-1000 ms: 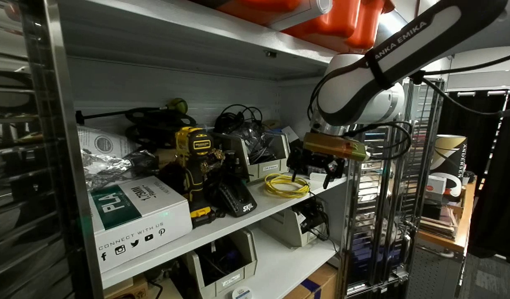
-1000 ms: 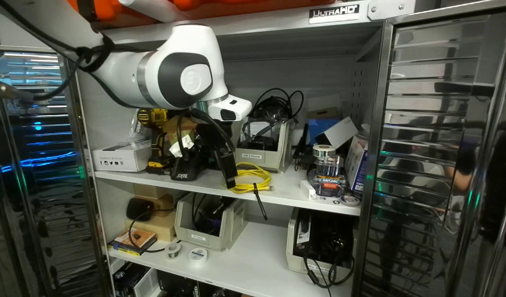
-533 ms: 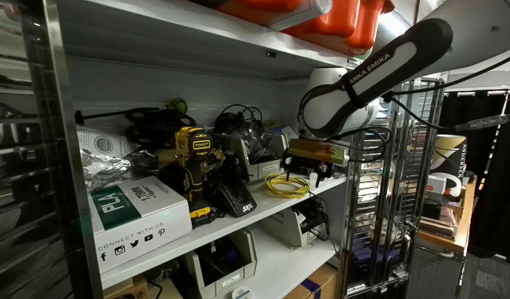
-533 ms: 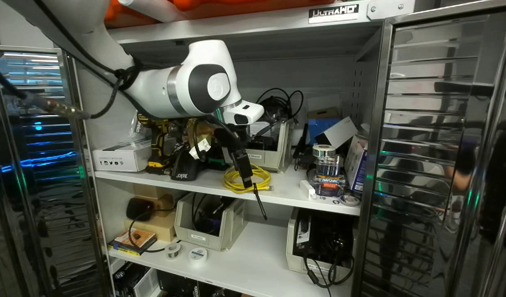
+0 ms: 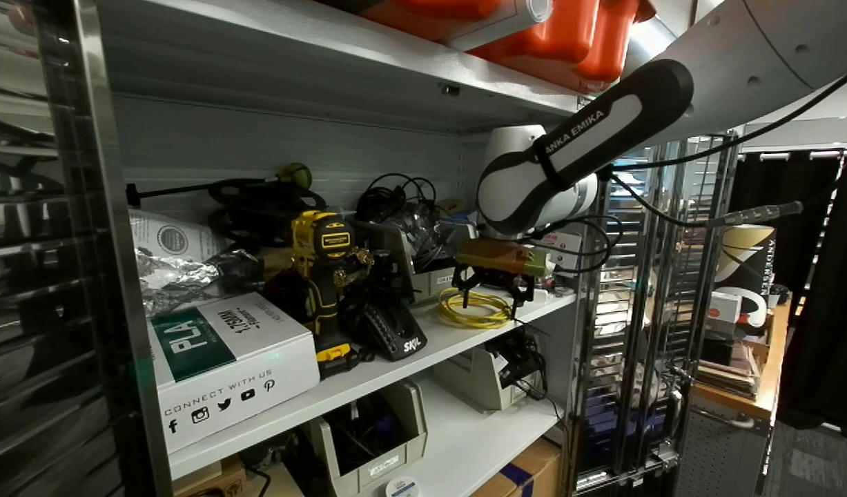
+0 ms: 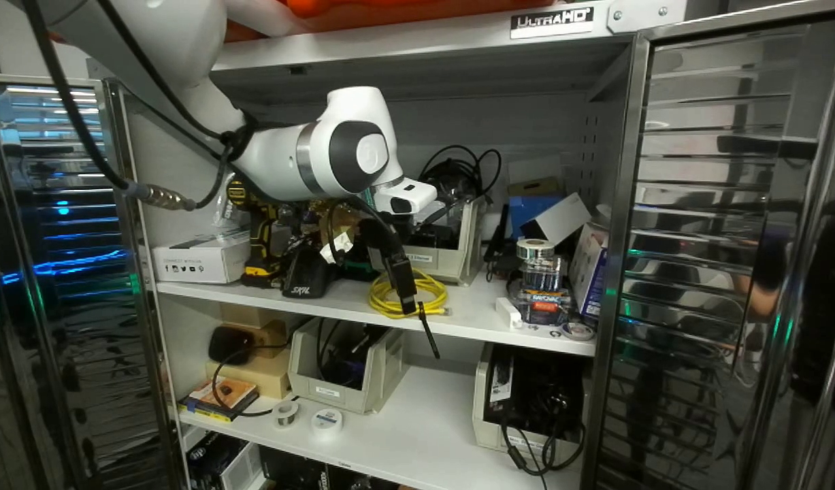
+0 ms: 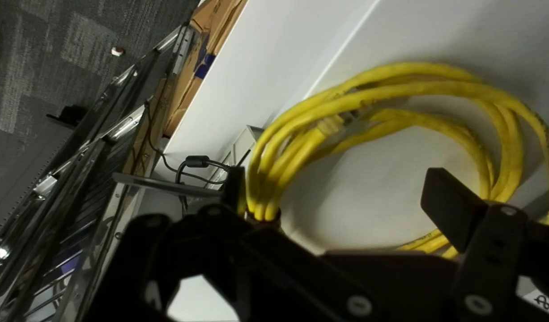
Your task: Pick up the yellow cable and put it in the container.
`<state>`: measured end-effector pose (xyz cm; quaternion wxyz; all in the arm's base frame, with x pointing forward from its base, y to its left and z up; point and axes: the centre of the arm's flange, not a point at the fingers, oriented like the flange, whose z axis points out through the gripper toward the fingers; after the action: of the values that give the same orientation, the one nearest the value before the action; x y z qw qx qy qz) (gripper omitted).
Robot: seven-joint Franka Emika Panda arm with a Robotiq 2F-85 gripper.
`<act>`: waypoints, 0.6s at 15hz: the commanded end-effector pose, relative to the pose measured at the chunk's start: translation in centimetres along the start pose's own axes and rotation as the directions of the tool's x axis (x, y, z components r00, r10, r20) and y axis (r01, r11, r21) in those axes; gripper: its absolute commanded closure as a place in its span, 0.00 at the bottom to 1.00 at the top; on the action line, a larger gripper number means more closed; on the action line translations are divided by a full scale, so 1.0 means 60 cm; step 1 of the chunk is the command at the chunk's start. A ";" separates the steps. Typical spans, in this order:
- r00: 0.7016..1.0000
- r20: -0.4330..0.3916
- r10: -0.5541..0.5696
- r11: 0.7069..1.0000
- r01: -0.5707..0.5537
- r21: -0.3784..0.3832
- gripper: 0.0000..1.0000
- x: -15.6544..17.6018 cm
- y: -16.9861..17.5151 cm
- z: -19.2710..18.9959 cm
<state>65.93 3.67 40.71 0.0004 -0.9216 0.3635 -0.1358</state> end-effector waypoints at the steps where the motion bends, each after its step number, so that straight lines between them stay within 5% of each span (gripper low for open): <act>1: 1.000 0.008 0.008 0.999 -0.008 -0.053 0.00 0.014 -0.005 -0.031; 9: 0.998 0.026 -0.056 0.973 0.061 -0.222 0.02 0.005 0.009 -0.007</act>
<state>65.01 2.69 41.11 -0.0766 -0.9282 0.3545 -0.0836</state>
